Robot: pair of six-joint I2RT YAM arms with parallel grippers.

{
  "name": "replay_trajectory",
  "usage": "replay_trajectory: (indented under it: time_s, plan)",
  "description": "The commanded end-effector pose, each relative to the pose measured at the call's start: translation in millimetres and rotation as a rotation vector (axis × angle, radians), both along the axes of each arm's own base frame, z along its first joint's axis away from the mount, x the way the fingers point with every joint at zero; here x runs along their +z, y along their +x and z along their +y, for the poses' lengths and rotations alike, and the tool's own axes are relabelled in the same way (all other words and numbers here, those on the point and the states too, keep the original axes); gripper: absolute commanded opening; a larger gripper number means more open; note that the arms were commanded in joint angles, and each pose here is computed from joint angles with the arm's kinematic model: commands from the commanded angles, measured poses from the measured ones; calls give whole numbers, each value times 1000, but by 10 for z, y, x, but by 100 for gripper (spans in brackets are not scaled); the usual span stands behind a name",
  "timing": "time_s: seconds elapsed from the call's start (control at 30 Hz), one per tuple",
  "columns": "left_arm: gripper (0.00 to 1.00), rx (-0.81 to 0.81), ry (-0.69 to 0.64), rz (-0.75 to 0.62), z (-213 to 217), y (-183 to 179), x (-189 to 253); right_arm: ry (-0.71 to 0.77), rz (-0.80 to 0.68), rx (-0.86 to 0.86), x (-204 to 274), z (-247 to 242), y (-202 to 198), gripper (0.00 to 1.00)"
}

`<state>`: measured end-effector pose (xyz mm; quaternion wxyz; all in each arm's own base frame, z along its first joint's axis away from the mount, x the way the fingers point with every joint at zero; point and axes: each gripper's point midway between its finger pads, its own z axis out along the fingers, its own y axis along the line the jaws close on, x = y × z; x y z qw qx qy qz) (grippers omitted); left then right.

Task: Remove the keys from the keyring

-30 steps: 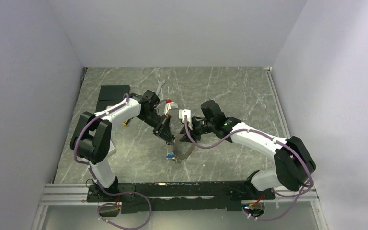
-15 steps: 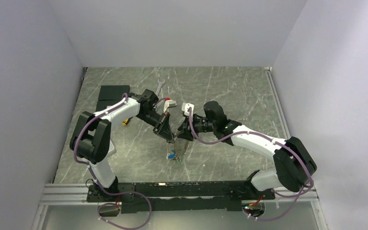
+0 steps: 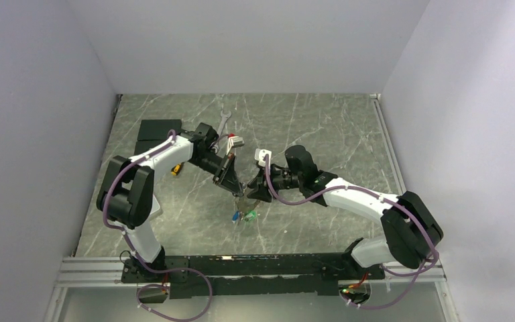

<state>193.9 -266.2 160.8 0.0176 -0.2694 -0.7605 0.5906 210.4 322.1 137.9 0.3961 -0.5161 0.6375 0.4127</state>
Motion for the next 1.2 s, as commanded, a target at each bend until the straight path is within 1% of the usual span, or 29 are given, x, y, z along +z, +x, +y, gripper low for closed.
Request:
replay_trajectory:
  time_s: [0.0, 0.6, 0.77, 0.87, 0.97, 1.1, 1.17]
  plan:
    - [0, -3, -57, 22, -33, 2, 103, 55, -48, 13, 243, 107, 43, 43]
    - [0, -5, -71, 34, -41, 10, 128, 67, -69, -50, 338, 198, 208, 39]
    - [0, -7, -80, 34, -42, 3, 149, 72, -81, -49, 348, 214, 231, 36]
    - [0, -6, -83, 39, -42, -4, 147, 78, -86, -49, 368, 224, 242, 34]
    - [0, -5, -82, 40, -45, 3, 146, 82, -94, -44, 388, 237, 251, 28]
    - [0, -4, -81, 46, -51, 14, 139, 93, -103, -27, 444, 257, 243, 24]
    - [0, -1, -79, 49, -47, 23, 136, 93, -112, -15, 470, 264, 237, 15]
